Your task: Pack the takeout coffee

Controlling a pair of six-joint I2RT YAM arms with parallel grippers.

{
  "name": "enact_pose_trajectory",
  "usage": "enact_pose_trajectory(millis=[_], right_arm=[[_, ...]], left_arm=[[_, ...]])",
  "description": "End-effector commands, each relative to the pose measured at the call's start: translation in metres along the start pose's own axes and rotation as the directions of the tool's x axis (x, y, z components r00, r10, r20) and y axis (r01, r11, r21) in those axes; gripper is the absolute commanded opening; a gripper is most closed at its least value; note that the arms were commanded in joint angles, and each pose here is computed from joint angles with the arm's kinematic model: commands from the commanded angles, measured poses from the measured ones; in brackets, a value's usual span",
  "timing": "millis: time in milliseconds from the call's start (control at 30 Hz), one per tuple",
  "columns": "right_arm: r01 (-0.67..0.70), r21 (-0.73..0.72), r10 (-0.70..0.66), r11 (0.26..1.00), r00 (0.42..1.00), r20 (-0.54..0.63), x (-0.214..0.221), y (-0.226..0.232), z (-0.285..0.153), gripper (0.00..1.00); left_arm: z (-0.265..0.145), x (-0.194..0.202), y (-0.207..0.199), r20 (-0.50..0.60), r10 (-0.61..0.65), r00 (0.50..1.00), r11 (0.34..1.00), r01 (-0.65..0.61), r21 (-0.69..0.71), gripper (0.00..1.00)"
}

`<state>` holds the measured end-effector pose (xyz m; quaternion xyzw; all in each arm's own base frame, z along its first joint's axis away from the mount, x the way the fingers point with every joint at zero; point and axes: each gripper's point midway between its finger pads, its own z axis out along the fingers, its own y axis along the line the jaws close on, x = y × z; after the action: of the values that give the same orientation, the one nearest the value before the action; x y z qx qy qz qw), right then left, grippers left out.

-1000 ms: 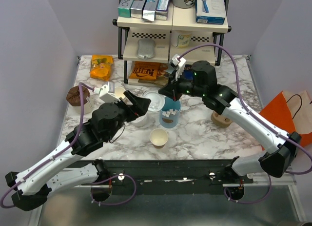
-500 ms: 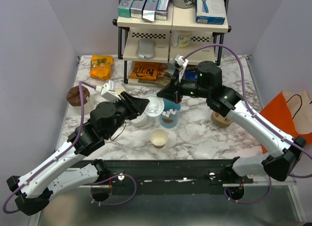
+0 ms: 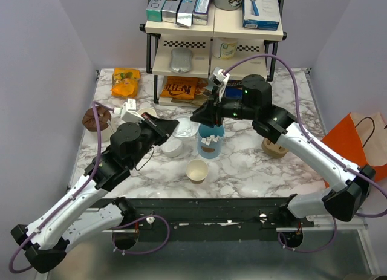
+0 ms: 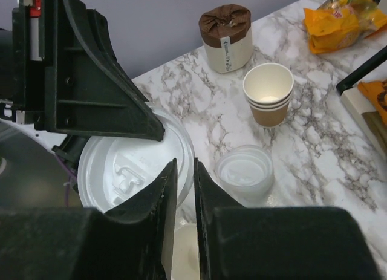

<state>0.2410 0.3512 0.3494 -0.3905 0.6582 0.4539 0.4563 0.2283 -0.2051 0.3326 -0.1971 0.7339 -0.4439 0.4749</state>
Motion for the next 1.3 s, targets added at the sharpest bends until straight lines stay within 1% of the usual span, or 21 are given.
enact_pose_trajectory(millis=[0, 67, 100, 167, 200, 233, 267, 300, 333, 367, 400, 433, 533, 667, 733, 867, 967, 1067, 1167, 1200, 1267], right_arm=[[0.054, -0.005, -0.054, 0.999, 0.998, 0.011, -0.001, -0.002, 0.006, 0.45], [0.111, 0.009, -0.112, 0.994, 0.994, 0.020, -0.005, -0.005, 0.004, 0.68], [0.140, 0.009, -0.140, 0.990, 0.990, 0.024, -0.005, -0.005, 0.003, 0.73], [0.295, -0.019, -0.294, 0.955, 0.955, 0.048, -0.007, -0.002, -0.002, 0.80], [0.380, -0.061, -0.376, 0.923, 0.924, 0.065, 0.000, 0.009, -0.011, 0.82], [0.535, -0.138, -0.522, 0.833, 0.844, 0.119, 0.008, 0.022, -0.014, 0.90], [0.636, -0.126, -0.609, 0.761, 0.768, 0.199, 0.001, 0.030, -0.019, 0.92], [0.700, -0.134, -0.664, 0.701, 0.710, 0.233, 0.020, 0.038, -0.027, 0.94], [0.792, -0.108, -0.744, 0.601, 0.604, 0.286, 0.020, 0.045, -0.030, 1.00], [0.837, -0.075, -0.782, 0.542, 0.536, 0.318, 0.018, 0.050, -0.032, 1.00], [0.857, -0.080, -0.803, 0.509, 0.506, 0.315, 0.026, 0.052, -0.032, 1.00], [0.896, -0.069, -0.841, 0.439, 0.436, 0.320, 0.026, 0.057, -0.033, 1.00], [0.897, -0.084, -0.855, 0.433, 0.439, 0.276, 0.034, 0.052, -0.026, 1.00], [0.904, -0.095, -0.875, 0.417, 0.428, 0.226, 0.042, 0.047, -0.011, 0.98], [0.914, -0.087, -0.895, 0.396, 0.405, 0.186, 0.045, 0.044, -0.003, 0.97], [0.911, -0.092, -0.904, 0.403, 0.411, 0.116, 0.058, 0.034, 0.009, 0.92], [0.919, -0.048, -0.918, 0.392, 0.394, 0.053, 0.059, 0.025, 0.016, 0.83], [0.920, -0.027, -0.920, 0.391, 0.391, 0.010, 0.060, 0.017, 0.020, 0.58], [0.918, -0.004, -0.918, 0.396, 0.396, 0.003, 0.057, 0.016, 0.022, 0.54], [0.917, -0.002, -0.917, 0.399, 0.399, 0.004, 0.057, 0.017, 0.023, 0.50], [0.914, 0.013, -0.914, 0.406, 0.406, 0.013, 0.052, 0.018, 0.023, 0.46]], left_arm=[[0.007, 0.003, 0.016, -0.011, -0.088, 0.996, 0.995, 0.088, -0.051, 0.07], [0.010, 0.006, 0.020, -0.035, -0.099, 0.994, 0.993, 0.096, -0.066, 0.06], [0.011, 0.007, 0.021, -0.044, -0.106, 0.993, 0.992, 0.103, -0.078, 0.06], [0.013, 0.010, 0.031, -0.078, -0.130, 0.988, 0.983, 0.118, -0.143, 0.05], [0.013, 0.010, 0.034, -0.092, -0.142, 0.986, 0.978, 0.126, -0.168, 0.02], [0.011, 0.014, 0.043, -0.116, -0.160, 0.980, 0.967, 0.132, -0.217, 0.01], [0.014, 0.014, 0.044, -0.141, -0.189, 0.972, 0.959, 0.152, -0.237, 0.00], [0.014, 0.016, 0.048, -0.159, -0.209, 0.965, 0.951, 0.163, -0.262, 0.00], [0.013, 0.019, 0.053, -0.177, -0.222, 0.959, 0.943, 0.164, -0.290, 0.00], [0.016, 0.019, 0.057, -0.187, -0.253, 0.949, 0.929, 0.184, -0.320, 0.00], [0.015, 0.025, 0.058, -0.222, -0.283, 0.933, 0.921, 0.200, -0.333, 0.00], [0.014, 0.028, 0.060, -0.233, -0.303, 0.924, 0.914, 0.213, -0.346, 0.00], [0.016, 0.035, 0.058, -0.269, -0.350, 0.897, 0.907, 0.253, -0.336, 0.00], [0.014, 0.034, 0.054, -0.274, -0.359, 0.892, 0.907, 0.264, -0.328, 0.00], [0.013, 0.033, 0.052, -0.273, -0.360, 0.892, 0.907, 0.266, -0.327, 0.00], [0.009, 0.034, 0.054, -0.284, -0.365, 0.887, 0.906, 0.269, -0.326, 0.00], [0.008, 0.036, 0.055, -0.294, -0.376, 0.878, 0.905, 0.281, -0.320, 0.00], [0.009, 0.034, 0.054, -0.295, -0.376, 0.879, 0.906, 0.281, -0.316, 0.00], [0.009, 0.036, 0.052, -0.308, -0.375, 0.874, 0.908, 0.279, -0.313, 0.00], [0.009, 0.037, 0.053, -0.312, -0.374, 0.873, 0.908, 0.276, -0.314, 0.00], [0.009, 0.038, 0.053, -0.318, -0.373, 0.872, 0.909, 0.273, -0.316, 0.00]])
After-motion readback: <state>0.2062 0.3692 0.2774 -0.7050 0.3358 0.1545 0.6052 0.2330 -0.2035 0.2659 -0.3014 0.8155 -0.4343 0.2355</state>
